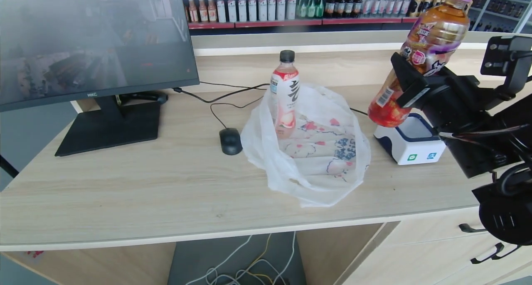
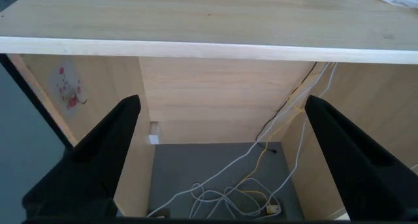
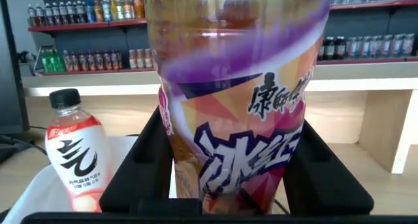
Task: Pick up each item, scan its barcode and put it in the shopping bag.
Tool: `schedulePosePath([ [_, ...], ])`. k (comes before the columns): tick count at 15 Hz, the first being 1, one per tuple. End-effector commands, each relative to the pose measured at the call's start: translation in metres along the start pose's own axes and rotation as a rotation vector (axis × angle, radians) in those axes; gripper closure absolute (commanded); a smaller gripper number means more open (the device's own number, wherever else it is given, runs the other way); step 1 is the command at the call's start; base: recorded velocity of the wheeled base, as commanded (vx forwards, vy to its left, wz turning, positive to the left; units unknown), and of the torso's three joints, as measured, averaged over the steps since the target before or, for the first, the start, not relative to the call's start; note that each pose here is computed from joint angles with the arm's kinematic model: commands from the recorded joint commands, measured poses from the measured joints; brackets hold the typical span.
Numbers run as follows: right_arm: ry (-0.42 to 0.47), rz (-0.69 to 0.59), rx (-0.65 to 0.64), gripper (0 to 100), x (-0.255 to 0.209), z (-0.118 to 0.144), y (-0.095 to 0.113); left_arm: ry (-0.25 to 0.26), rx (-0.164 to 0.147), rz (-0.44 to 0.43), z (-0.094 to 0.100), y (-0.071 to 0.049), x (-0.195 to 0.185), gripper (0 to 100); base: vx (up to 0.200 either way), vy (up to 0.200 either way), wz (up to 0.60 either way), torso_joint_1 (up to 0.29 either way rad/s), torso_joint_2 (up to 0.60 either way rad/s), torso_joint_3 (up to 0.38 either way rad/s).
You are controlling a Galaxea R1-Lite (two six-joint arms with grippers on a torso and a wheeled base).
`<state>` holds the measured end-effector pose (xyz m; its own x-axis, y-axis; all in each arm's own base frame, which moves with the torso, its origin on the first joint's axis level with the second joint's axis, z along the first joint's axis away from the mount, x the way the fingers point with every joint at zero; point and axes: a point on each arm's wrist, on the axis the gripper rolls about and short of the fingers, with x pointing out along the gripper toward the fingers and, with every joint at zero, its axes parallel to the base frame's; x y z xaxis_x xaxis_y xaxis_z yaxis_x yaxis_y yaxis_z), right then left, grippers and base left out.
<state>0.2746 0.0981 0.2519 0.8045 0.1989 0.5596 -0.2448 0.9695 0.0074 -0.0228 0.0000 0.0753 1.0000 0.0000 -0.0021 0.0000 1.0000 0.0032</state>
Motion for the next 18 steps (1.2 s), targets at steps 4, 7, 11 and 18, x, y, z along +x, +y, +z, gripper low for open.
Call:
schedulePosePath([
  [4,0.011,0.031,0.008,100,-0.002,-0.002,0.011,0.001,0.001,0.000,0.000,0.000,0.000,0,0.000,0.050,0.00,-0.001,0.00,0.001],
  [7,0.024,0.032,-0.006,100,-0.003,-0.006,0.011,-0.001,0.001,0.000,0.000,0.000,0.000,0,0.000,0.000,0.00,0.000,0.00,0.000],
  [11,0.070,0.034,-0.011,100,-0.004,-0.021,0.011,-0.001,0.001,0.000,0.000,0.000,0.000,0,0.000,0.000,0.00,0.000,0.00,0.000],
  [18,0.175,0.036,-0.022,100,-0.002,-0.064,0.013,-0.001,0.001,0.000,0.000,0.000,0.000,0,0.000,0.000,0.00,0.000,0.00,0.000],
])
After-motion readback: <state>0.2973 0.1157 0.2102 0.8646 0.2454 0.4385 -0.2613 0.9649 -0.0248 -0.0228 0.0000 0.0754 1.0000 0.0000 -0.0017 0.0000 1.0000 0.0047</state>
